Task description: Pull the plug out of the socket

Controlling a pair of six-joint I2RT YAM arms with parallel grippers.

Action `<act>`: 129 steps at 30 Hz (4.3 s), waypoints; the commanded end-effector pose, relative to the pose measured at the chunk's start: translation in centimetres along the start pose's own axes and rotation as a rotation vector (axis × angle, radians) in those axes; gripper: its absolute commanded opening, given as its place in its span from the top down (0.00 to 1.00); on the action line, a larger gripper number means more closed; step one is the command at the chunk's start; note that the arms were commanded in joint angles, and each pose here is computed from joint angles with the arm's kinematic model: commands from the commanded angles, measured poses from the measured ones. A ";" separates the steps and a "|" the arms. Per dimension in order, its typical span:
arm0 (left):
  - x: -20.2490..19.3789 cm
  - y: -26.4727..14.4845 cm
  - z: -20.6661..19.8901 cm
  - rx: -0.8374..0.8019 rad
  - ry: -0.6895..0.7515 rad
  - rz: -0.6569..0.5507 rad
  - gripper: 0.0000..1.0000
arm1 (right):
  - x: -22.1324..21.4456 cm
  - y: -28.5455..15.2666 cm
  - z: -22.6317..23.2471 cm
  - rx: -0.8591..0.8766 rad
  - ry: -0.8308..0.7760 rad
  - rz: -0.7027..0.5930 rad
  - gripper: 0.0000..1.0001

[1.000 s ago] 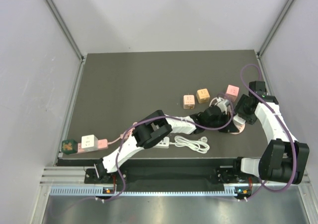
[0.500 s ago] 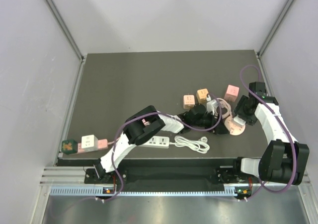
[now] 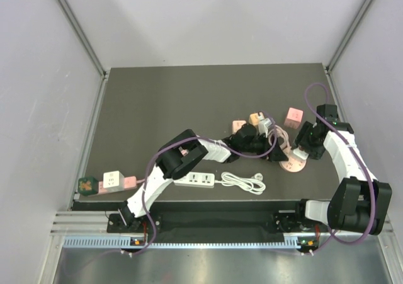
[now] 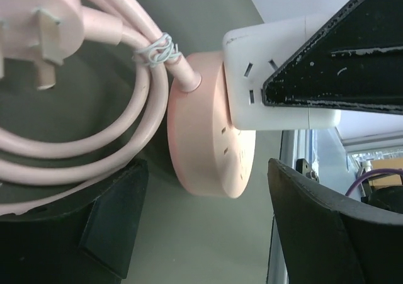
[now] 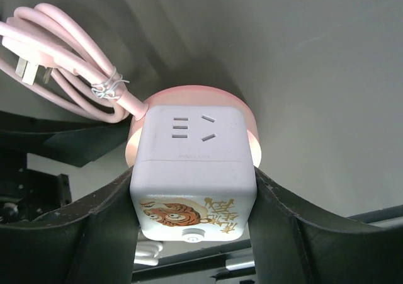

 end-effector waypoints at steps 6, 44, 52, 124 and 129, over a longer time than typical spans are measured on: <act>-1.3 1.1 0.7 -0.035 -0.039 0.026 0.26 | 0.1 -0.9 1.1 0.125 -0.002 -0.020 1.00; -4.0 1.9 6.9 0.399 -0.151 0.137 1.00 | 0.1 -5.9 -0.6 0.051 -0.017 -0.159 1.00; -4.3 1.8 7.4 0.415 -0.153 0.143 1.00 | 0.5 -5.4 -1.7 0.048 0.028 -0.125 1.00; 1.7 -4.4 -4.3 0.204 0.204 -0.081 0.26 | 2.9 -8.3 3.2 0.201 -0.078 -0.384 1.00; 4.2 -7.0 -7.8 0.189 0.220 -0.121 0.28 | 2.6 -8.5 7.3 0.296 -0.155 -0.408 1.00</act>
Point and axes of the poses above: each gripper's point midway between its finger pads, its own y axis out along the fingers, its own z axis along the line the jaws close on, x = y × z, the point moved 6 cm from there along -y, back along the fingers, and after that the axes turned 4 degrees about y, right-handed, at the moved point
